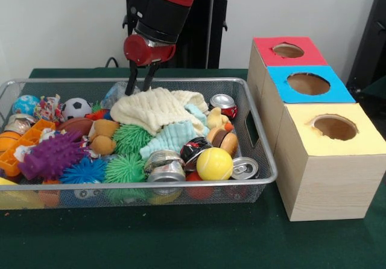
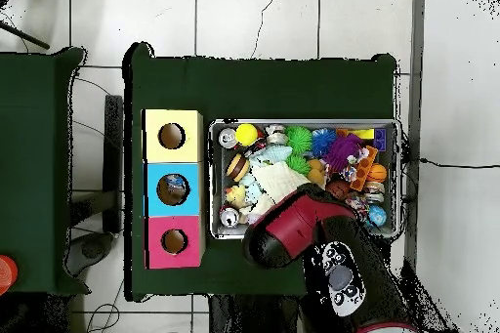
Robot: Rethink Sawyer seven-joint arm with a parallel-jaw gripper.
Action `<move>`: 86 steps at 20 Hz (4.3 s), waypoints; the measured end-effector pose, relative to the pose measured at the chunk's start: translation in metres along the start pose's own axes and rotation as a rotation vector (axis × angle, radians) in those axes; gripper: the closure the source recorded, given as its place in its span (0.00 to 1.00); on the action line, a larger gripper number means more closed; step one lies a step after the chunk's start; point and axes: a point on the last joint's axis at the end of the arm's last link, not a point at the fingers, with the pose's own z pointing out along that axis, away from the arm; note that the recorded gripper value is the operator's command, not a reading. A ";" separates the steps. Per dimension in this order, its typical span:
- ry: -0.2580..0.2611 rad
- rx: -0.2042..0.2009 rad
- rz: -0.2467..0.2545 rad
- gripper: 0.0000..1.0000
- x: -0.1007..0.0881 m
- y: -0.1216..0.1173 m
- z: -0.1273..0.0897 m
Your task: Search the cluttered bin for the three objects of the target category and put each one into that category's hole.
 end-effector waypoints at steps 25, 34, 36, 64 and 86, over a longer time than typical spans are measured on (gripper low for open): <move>0.022 -0.022 -0.040 0.00 0.017 0.009 0.031; 0.026 -0.052 -0.040 0.00 0.019 0.019 0.042; 0.027 -0.054 -0.039 0.00 0.019 0.020 0.043; 0.080 -0.034 0.009 1.00 0.086 -0.003 0.057; 0.076 -0.041 0.080 1.00 0.103 -0.016 0.054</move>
